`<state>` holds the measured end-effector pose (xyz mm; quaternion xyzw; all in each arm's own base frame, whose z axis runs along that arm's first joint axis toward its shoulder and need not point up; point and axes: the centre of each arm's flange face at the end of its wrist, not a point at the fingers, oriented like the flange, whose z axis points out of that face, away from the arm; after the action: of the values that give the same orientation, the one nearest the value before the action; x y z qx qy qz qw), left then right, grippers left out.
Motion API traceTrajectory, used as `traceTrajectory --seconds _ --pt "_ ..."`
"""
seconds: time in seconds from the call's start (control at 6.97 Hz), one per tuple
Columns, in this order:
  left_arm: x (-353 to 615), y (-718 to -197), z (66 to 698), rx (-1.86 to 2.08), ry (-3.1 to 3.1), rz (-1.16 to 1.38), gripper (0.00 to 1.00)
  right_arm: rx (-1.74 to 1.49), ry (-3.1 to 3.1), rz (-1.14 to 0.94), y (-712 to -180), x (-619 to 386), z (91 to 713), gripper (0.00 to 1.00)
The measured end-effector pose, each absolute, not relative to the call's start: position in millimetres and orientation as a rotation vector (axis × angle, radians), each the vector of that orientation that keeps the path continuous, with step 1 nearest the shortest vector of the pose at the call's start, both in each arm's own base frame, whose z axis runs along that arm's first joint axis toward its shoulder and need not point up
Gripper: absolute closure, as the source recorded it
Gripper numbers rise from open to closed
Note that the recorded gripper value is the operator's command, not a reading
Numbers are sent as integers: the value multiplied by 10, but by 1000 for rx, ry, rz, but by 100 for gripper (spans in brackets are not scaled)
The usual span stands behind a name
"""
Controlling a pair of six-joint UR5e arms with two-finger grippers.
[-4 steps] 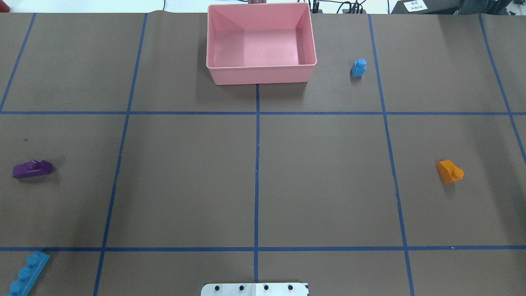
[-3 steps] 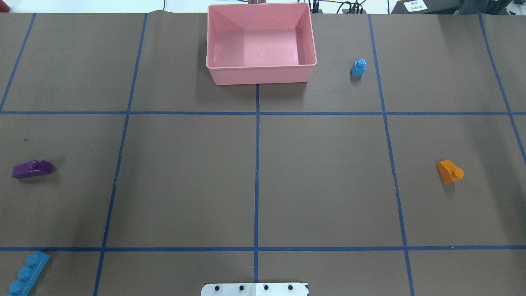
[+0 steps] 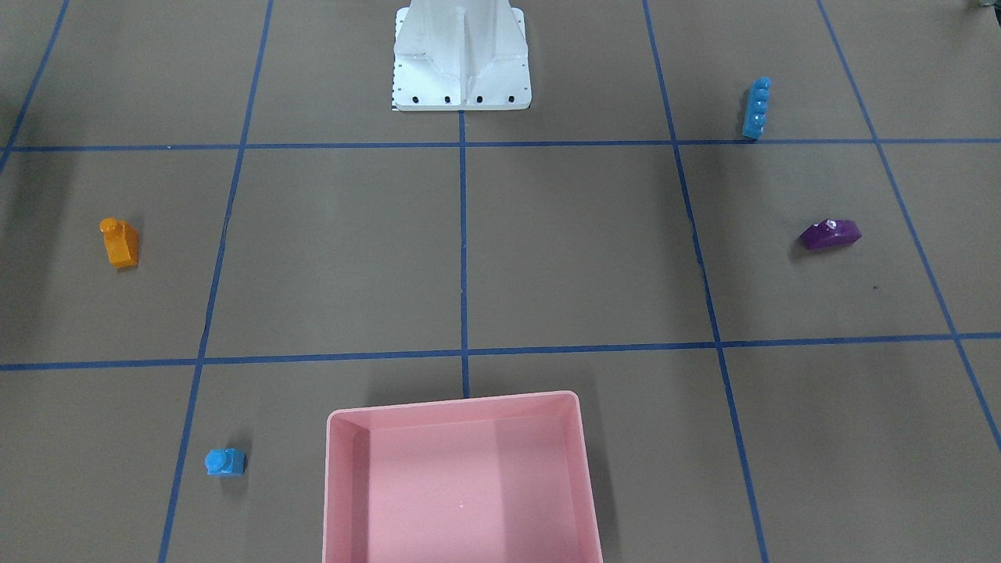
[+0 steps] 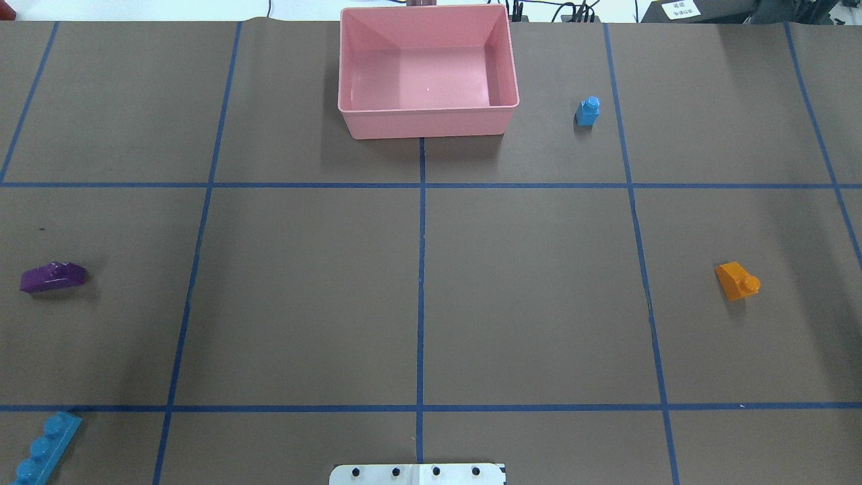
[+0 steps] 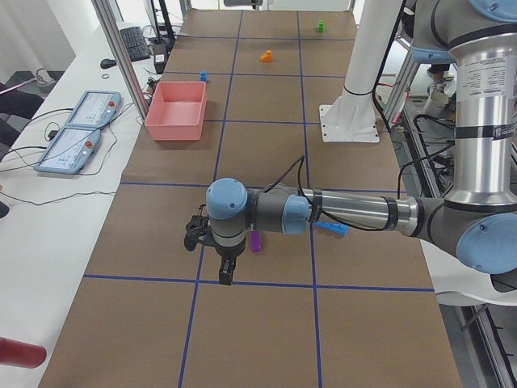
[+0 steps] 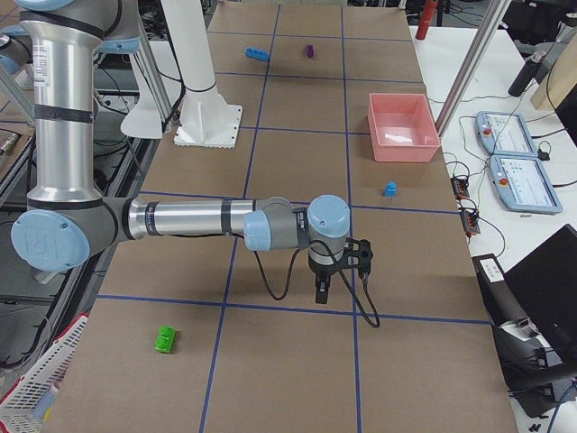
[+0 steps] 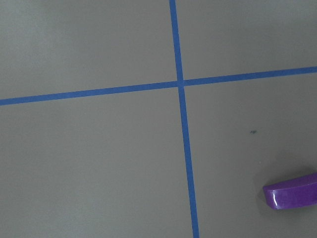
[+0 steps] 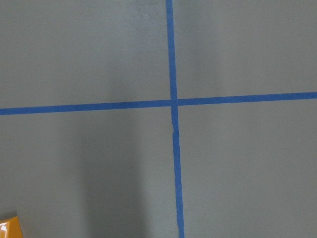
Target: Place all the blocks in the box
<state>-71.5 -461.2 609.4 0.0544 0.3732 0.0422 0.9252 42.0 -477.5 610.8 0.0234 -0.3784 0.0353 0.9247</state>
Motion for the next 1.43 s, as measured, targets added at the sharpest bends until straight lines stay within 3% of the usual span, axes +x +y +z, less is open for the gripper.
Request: traceTrajectory --seconds 0.43,1.43 --pt "-615 -4808 5744 159 867 100 0 121 -795 -42 -5013 -57 5675 0" --pt "148 -5155 5422 136 830 206 0 87 -855 -166 -4709 -1604 5602 0"
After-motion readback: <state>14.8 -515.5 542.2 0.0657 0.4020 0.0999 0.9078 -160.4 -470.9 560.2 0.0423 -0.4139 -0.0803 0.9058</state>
